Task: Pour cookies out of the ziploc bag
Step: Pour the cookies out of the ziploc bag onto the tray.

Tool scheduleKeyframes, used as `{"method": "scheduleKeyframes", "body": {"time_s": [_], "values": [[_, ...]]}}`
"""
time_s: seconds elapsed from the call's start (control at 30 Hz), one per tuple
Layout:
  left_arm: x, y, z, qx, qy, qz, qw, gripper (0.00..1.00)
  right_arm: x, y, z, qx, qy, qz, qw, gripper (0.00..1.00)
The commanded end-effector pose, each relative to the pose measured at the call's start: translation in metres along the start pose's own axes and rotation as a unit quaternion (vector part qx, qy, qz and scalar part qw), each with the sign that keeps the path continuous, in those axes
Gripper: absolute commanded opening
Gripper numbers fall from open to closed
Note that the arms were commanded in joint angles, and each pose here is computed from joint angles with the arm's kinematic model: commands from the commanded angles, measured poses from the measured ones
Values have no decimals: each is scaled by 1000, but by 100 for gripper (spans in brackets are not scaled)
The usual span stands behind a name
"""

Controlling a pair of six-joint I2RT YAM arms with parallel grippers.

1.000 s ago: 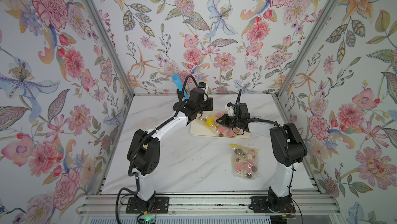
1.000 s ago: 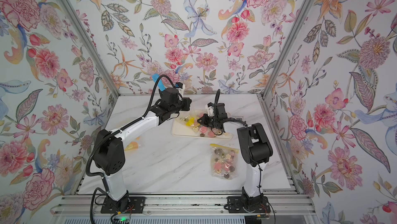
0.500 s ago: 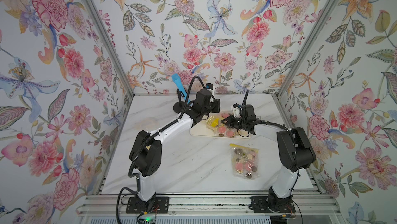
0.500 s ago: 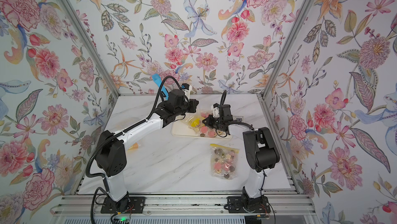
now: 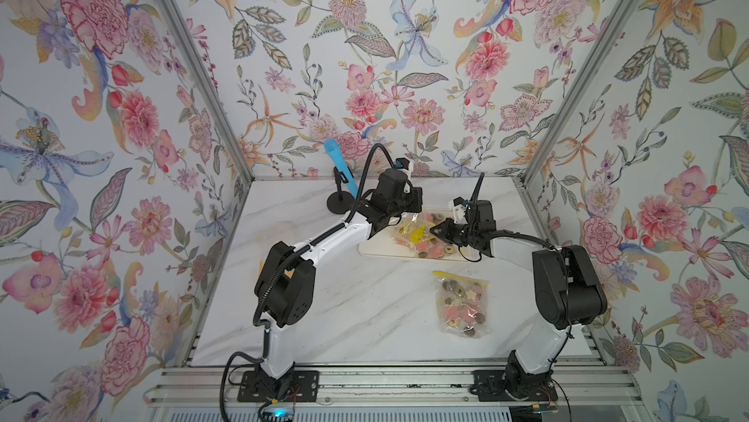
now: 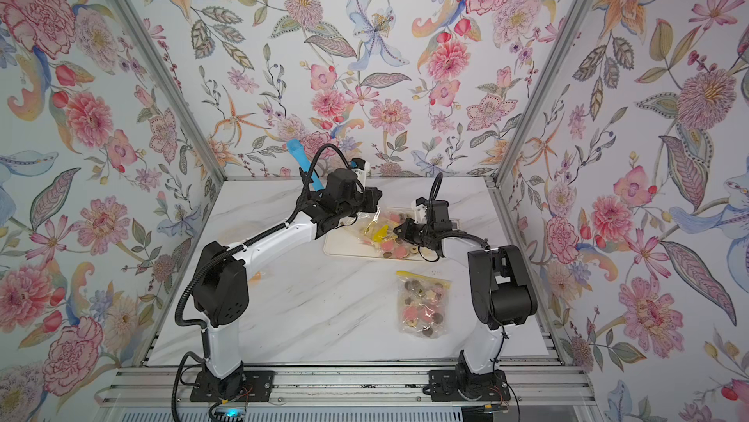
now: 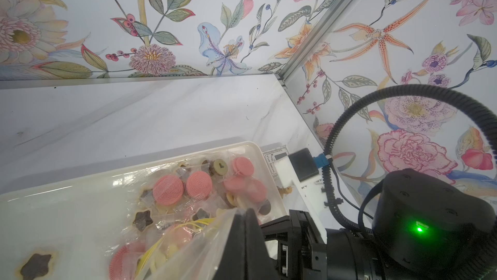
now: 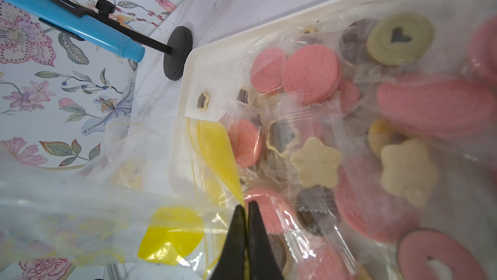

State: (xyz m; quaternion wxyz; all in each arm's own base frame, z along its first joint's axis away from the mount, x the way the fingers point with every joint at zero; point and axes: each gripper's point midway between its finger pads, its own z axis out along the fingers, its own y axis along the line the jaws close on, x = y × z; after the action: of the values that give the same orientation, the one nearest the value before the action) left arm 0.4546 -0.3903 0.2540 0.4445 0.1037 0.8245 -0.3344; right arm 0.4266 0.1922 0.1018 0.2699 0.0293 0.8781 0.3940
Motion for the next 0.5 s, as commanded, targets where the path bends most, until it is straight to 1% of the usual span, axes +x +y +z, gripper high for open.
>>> {"method": "scheduleKeyframes", "body": {"time_s": [0.0,0.07,0.17,0.47], "values": [[-37,-18,-18,6,-43,22,999,0,7,13,-1,-25,16,-12,999,0],[-43,-17,-23,-8,-48,37,998,0,9,25,3,-42,24,-25,999,0],[-50,-11,-29,-29,-53,55,997,0,13,38,10,-51,33,-43,997,0],[-58,5,-50,-44,-65,57,995,0,7,44,14,-50,16,-38,998,0]]}}
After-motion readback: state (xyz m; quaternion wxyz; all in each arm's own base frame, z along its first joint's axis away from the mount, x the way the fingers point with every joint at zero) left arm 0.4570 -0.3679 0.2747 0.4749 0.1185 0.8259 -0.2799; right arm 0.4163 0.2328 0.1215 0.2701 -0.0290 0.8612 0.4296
